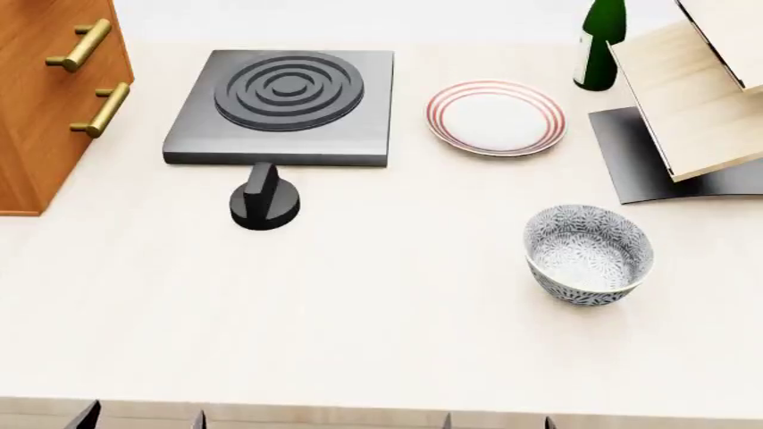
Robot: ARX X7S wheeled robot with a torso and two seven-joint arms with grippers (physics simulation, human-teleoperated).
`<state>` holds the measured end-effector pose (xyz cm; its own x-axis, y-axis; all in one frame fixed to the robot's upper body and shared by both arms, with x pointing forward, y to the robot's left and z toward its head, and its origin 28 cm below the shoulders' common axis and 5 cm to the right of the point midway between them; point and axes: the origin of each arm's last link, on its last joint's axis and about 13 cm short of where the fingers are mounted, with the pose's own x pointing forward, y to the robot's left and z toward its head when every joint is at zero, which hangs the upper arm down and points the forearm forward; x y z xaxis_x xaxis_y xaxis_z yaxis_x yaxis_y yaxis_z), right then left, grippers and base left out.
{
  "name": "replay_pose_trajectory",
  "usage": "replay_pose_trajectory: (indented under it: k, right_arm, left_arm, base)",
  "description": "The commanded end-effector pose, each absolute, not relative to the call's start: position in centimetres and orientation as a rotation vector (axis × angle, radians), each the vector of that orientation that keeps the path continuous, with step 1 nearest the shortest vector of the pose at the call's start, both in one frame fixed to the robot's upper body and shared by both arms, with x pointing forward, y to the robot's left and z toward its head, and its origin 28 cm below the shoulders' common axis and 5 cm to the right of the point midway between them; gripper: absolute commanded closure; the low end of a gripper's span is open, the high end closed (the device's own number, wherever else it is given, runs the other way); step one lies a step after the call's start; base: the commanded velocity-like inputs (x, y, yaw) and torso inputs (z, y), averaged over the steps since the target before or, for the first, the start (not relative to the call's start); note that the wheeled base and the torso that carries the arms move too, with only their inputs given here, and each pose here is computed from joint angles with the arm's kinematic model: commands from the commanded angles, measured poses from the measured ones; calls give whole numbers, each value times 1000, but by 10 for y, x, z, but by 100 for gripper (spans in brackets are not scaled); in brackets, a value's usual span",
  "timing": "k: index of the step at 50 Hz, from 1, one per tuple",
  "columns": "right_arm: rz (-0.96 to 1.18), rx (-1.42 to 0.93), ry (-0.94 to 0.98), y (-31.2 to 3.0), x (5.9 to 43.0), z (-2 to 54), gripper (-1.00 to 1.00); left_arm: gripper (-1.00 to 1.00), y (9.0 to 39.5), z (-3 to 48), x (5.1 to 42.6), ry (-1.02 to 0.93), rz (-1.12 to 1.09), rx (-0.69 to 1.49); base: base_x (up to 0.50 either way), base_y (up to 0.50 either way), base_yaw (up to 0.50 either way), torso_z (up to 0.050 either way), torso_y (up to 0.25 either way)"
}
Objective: Put the bowl on the stove.
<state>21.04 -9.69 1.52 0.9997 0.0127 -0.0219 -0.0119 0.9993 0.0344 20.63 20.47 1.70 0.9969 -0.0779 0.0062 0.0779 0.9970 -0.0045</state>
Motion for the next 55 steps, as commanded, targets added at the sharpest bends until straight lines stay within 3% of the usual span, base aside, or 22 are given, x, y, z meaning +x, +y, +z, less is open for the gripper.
replay_pose_trajectory:
  k: [1,10,15,23,32,41,55]
  right_arm:
    - [26,130,10,-106,217,40,-100]
    - [-8,157,-116,-157,221,117,-100]
    - [-40,87,-154,-198,199,150,-100]
    - [-41,34,-182,-244,162,195,-100]
    - [-141,65,-206,-284,106,209,-100]
    - [-155,86,-225,-296,77,213,-100]
    - [-156,42,-185,-296,80,198,-100]
  left_arm:
    - [-100,209,35,206,-88,-94,-84]
    - [-100,223,95,207,-308,-208,-229]
    - [-100,237,135,194,-464,-321,-375]
    - [-100,261,186,187,-701,-269,-526]
    - [-100,275,211,174,-816,-267,-635]
    - [-100,276,216,172,-839,-273,-662]
    - [-100,276,214,173,-840,-265,-661]
  base:
    - [0,0,0,0,0]
    - [0,0,0,0,0]
    - [0,0,0,0,0]
    - [0,0,0,0,0]
    - [0,0,0,0,0]
    - [0,0,0,0,0]
    - [0,116,0,0,0]
